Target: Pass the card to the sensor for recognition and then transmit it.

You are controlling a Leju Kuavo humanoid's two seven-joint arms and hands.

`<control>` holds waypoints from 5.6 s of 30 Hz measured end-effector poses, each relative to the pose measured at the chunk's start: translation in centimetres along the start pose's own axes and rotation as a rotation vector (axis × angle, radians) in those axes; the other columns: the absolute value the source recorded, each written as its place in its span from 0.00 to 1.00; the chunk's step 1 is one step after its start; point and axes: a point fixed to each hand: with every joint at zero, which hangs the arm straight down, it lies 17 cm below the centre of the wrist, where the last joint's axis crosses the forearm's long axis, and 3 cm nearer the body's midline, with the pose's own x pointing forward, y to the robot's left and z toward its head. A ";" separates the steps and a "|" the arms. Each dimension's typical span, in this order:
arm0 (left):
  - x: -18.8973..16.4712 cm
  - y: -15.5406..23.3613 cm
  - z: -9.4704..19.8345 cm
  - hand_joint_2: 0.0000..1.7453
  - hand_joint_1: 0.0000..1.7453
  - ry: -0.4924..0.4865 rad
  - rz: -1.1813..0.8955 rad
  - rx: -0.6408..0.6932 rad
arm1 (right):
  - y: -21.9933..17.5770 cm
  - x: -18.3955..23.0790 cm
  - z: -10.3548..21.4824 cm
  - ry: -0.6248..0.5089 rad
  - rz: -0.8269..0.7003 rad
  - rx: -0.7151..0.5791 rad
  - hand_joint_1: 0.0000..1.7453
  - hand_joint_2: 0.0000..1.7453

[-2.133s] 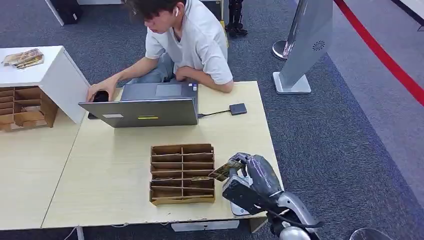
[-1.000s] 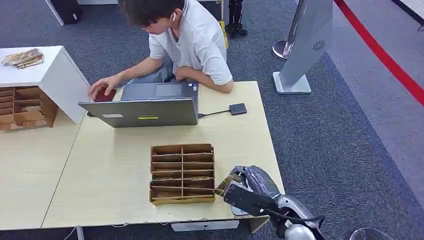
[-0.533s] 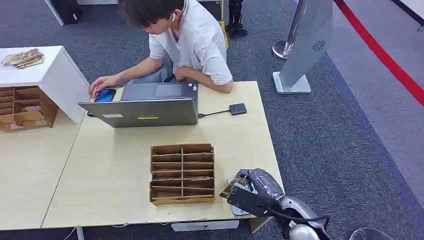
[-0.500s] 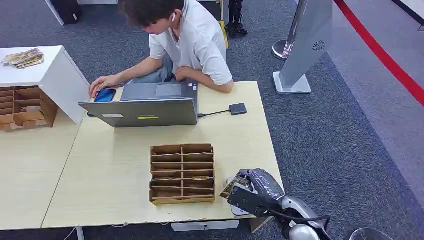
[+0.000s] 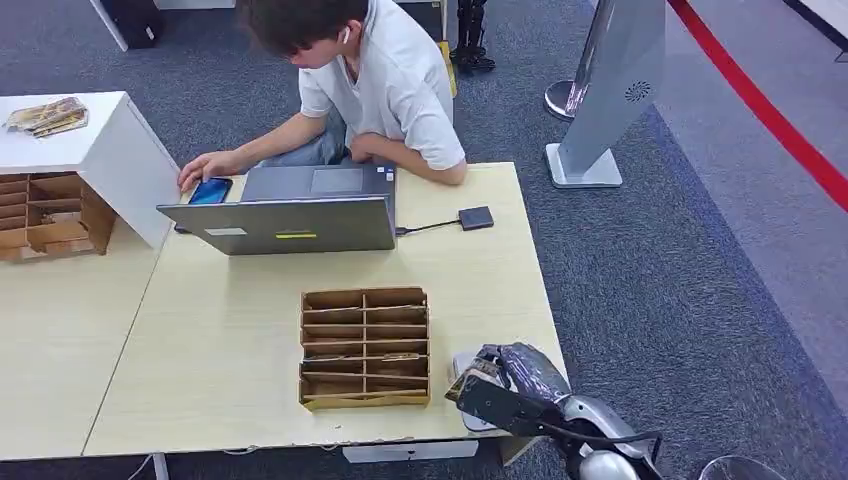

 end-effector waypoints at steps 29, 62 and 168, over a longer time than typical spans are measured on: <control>0.5 -0.4 -0.1 0.00 0.00 -0.006 -0.015 -0.015 | 1.2 -3.1 0.0 0.100 0.006 0.011 1.00 1.00; 0.6 -0.5 -0.2 0.00 0.00 -0.004 -0.039 -0.025 | 0.8 -5.0 -1.1 0.204 -0.008 -0.040 1.00 1.00; 0.2 -0.7 1.0 0.00 0.00 0.003 -0.055 -0.050 | -9.3 5.1 -1.7 -0.021 0.019 -0.585 1.00 1.00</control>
